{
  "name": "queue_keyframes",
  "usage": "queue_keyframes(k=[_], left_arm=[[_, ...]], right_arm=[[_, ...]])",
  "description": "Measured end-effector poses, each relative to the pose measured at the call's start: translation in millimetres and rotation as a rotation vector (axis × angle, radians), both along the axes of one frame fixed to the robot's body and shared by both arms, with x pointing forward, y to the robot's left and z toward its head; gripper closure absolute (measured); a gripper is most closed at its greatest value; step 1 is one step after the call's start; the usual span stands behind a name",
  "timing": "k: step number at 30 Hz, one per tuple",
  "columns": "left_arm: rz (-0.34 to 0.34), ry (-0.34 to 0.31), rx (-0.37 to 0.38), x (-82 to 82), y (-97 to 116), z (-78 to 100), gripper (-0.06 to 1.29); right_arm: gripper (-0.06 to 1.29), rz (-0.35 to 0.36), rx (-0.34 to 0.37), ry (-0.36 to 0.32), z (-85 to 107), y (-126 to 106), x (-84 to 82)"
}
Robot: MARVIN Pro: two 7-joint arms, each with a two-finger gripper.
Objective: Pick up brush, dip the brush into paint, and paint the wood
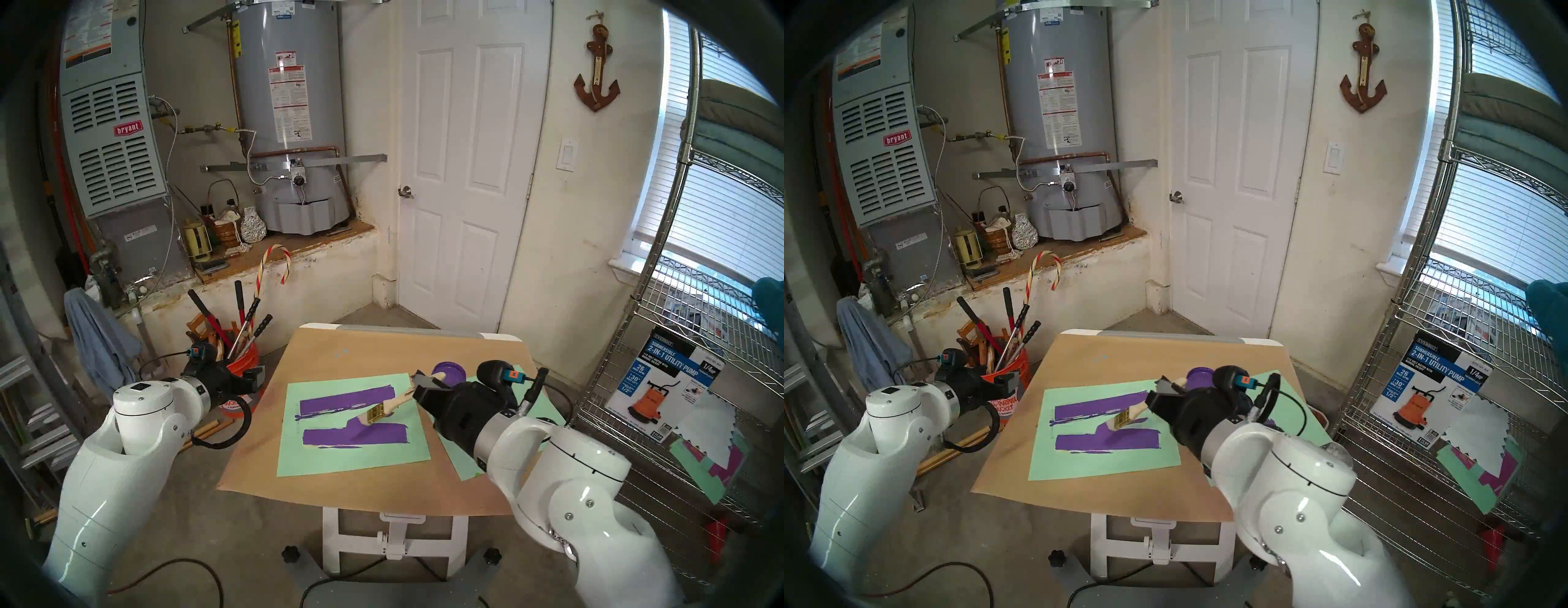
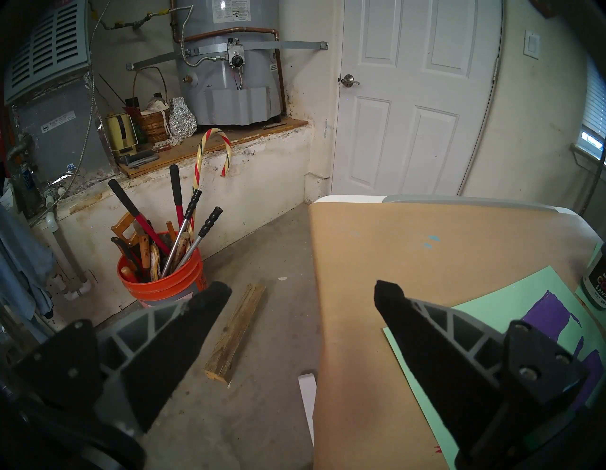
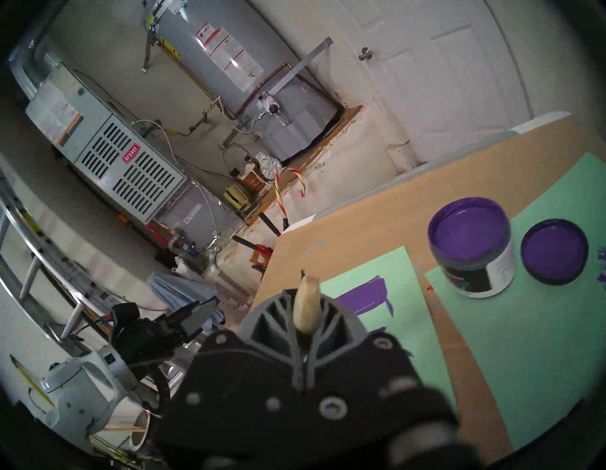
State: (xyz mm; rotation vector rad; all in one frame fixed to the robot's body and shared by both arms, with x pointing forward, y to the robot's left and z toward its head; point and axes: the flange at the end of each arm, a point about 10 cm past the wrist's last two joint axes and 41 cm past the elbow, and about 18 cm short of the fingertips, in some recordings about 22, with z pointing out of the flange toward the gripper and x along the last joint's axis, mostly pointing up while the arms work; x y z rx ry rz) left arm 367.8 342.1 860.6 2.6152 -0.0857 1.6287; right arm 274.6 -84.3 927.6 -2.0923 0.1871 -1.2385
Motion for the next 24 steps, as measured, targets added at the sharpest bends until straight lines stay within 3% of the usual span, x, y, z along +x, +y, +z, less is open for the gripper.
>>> queue_keyframes(k=[9,24], left_arm=[[0.0,0.0,0.0,0.0,0,-0.1,-0.02],[0.0,0.0,0.0,0.0,0,0.0,-0.02]], right_arm=[[1.25,0.009,0.017,0.017,-13.8,35,3.5],[1.25,-0.007,0.052,0.001,-16.3,59,8.3]])
